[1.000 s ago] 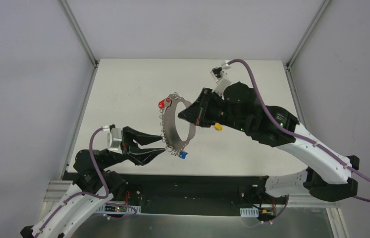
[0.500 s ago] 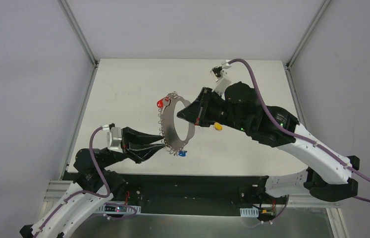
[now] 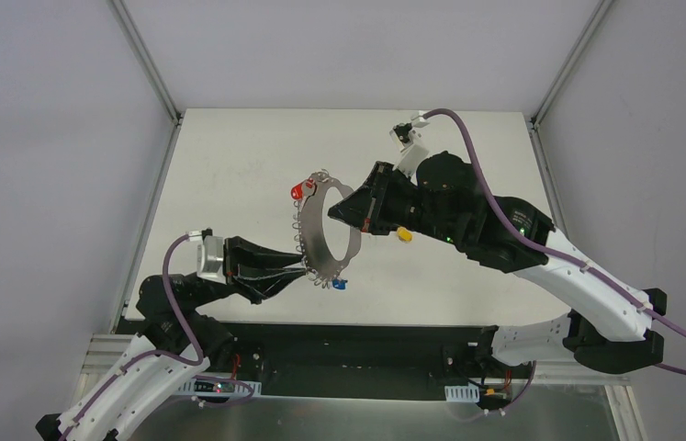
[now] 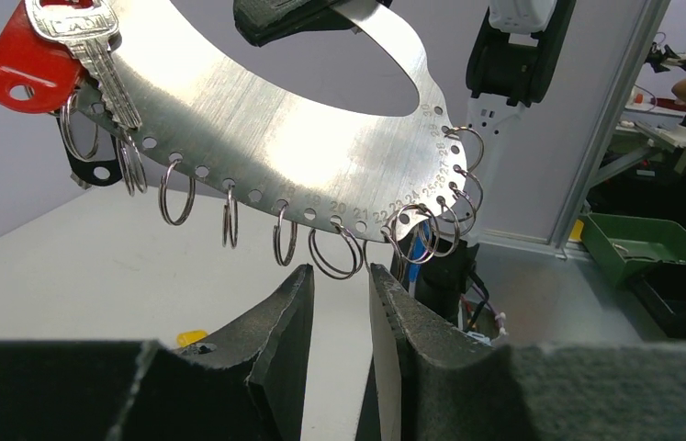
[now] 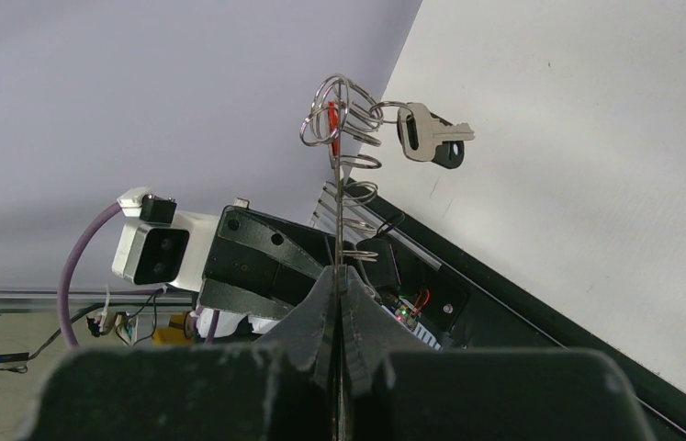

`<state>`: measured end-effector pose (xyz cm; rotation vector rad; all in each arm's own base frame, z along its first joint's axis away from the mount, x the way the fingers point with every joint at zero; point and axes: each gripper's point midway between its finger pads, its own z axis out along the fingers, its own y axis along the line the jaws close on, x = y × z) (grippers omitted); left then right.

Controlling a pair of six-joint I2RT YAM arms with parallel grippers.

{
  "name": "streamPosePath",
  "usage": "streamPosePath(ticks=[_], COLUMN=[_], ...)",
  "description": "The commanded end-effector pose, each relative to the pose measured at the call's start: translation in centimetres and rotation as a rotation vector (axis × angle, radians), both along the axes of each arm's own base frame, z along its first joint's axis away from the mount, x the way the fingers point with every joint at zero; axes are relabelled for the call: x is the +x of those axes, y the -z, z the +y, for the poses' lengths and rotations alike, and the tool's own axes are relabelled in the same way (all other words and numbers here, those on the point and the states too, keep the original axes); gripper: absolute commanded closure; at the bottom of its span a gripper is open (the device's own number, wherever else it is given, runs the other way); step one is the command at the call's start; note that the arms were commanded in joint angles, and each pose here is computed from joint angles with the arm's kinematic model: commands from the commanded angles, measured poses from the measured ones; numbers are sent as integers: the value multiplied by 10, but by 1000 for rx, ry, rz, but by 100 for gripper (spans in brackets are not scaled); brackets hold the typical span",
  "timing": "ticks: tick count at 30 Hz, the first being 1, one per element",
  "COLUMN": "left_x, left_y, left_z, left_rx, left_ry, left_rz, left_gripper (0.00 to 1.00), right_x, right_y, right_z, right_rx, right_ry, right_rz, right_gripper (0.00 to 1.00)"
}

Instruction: Put the keys on the keyring

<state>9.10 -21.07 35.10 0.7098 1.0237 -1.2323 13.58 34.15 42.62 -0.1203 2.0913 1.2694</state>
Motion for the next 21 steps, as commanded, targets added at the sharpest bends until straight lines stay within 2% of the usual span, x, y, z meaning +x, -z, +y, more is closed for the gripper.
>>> streamPosePath(ticks=[1, 21], left_x=[-17, -10], left_y=[-25, -32], left_z=[5, 8], left_rx=[-57, -74], left_ry=[44, 1], left_rz=[-70, -81], left_gripper=[73, 73], right_x=[1, 0], right_y=[-26, -22], right_z=[2, 7], right_rx=[99, 95], right_ry=[4, -7], right_rz=[-25, -12], right_gripper=[100, 100])
